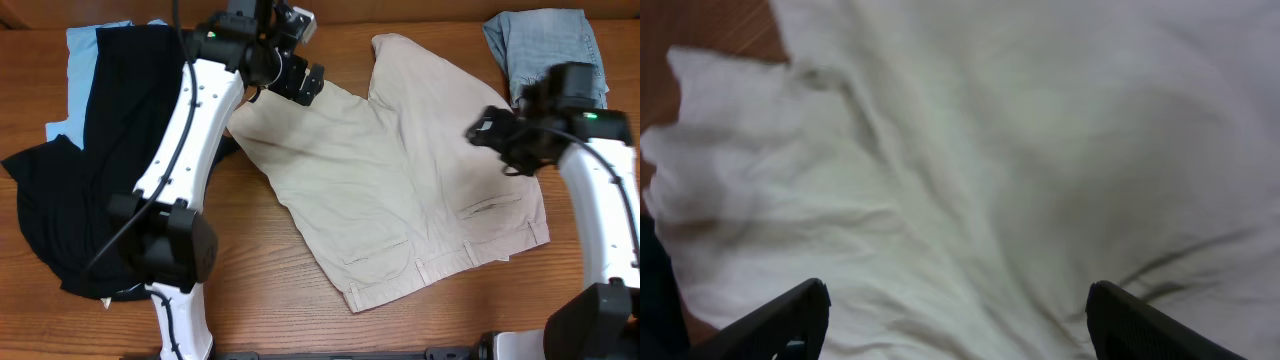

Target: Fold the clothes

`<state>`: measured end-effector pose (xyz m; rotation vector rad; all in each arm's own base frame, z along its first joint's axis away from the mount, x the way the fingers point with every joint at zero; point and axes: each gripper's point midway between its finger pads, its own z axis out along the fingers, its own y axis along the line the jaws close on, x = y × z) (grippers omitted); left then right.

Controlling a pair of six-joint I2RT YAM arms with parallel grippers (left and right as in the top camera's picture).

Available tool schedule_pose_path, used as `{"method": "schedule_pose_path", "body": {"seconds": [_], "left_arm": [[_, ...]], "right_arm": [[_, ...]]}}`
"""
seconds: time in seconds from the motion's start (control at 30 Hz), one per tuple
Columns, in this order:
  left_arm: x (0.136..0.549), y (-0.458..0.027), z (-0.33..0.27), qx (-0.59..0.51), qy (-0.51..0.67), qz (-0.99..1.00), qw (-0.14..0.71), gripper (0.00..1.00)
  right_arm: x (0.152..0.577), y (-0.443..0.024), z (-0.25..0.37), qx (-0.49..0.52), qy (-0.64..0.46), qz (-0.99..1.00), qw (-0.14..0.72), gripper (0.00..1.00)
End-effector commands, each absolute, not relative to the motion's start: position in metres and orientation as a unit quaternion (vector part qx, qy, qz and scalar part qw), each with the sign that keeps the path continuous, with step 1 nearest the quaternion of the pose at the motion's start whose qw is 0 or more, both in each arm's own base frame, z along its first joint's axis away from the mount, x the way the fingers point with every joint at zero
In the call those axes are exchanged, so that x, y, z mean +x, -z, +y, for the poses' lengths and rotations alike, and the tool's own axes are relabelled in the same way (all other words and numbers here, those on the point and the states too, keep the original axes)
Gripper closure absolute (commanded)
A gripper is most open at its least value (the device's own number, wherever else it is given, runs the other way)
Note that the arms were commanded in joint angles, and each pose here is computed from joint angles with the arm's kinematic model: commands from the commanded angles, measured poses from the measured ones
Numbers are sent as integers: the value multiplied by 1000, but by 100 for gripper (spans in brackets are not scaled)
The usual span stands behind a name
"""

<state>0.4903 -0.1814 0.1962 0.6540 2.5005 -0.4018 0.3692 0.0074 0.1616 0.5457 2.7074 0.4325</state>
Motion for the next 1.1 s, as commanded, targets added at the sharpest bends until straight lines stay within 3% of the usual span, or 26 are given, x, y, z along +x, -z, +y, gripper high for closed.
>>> {"method": "schedule_pose_path", "body": {"seconds": [0.0,0.2,0.53,0.83,1.07], "left_arm": [[500,-167,-174,252,138,927,241,0],[509,-164,-162,267,127,922,251,0],[514,-164,-154,281,105,919,258,0],[519,-164,-147,275,84,920,264,0],[523,-166,-146,274,82,919,272,0]], "right_arm": [[365,-154,47,161,-146,961,170,13],[353,-107,86,145,-107,973,141,13],[342,-26,86,154,11,983,97,15],[322,-7,112,104,-8,993,47,14],[264,-4,163,-3,-43,998,-39,13]]}}
